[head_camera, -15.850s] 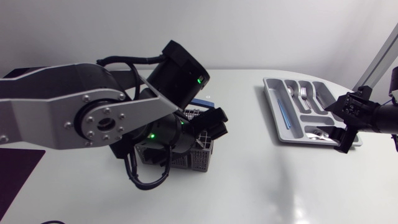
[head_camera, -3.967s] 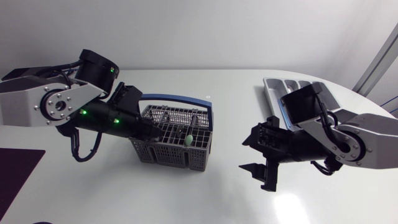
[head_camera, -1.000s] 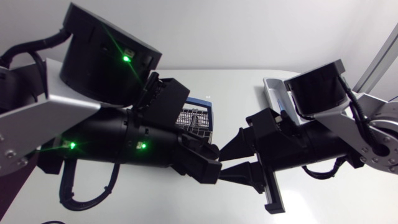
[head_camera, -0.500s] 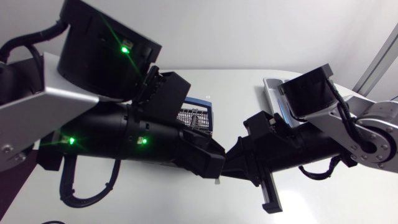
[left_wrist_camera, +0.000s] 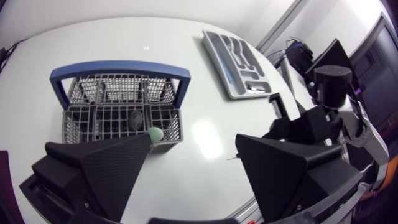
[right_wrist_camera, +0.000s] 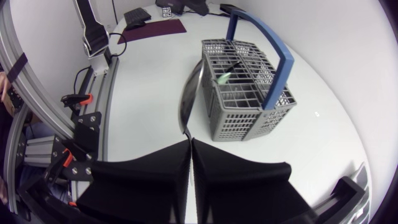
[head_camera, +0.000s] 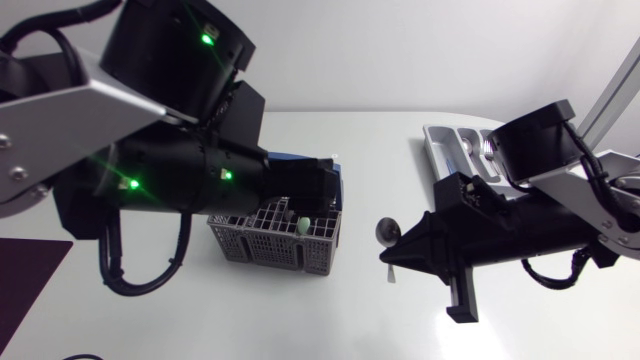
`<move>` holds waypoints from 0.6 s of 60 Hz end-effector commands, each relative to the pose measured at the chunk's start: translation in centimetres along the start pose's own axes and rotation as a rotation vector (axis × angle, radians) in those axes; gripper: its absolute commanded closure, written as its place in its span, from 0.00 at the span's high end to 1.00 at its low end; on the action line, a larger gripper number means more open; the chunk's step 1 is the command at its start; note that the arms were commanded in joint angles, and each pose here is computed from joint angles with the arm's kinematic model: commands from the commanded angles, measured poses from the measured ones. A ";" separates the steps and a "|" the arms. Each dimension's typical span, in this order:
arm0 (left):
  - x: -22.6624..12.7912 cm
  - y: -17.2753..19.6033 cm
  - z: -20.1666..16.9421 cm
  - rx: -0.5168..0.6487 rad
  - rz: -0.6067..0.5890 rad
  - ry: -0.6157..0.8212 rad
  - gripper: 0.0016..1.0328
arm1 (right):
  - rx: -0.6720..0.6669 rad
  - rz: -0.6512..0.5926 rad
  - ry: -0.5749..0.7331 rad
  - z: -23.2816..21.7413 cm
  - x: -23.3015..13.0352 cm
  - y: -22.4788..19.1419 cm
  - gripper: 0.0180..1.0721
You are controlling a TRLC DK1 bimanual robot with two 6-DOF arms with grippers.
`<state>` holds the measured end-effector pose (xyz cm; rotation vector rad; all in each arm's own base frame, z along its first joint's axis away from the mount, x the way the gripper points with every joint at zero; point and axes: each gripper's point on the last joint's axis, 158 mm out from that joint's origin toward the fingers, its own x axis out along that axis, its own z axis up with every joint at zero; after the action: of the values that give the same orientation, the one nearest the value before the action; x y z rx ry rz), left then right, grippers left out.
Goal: Unload the cutlery basket into the drawer organizer.
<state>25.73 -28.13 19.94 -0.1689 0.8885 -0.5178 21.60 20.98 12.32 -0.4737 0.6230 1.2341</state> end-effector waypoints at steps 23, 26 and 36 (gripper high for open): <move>1.4 5.1 -1.2 -0.081 0.389 0.048 0.94 | 0.034 -0.188 0.157 -6.5 -4.2 -4.8 0.05; 1.7 5.2 -1.2 -0.075 0.408 0.048 0.94 | 0.033 -0.203 0.166 -6.8 -4.5 -5.2 0.05; 2.3 5.6 -1.5 -0.023 0.517 0.044 0.93 | 0.043 -0.239 0.190 -7.9 -5.5 -6.6 0.05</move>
<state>27.64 -23.81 15.41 0.0485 0.9384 -0.0631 25.11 10.91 10.19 -0.5931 0.7253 0.9617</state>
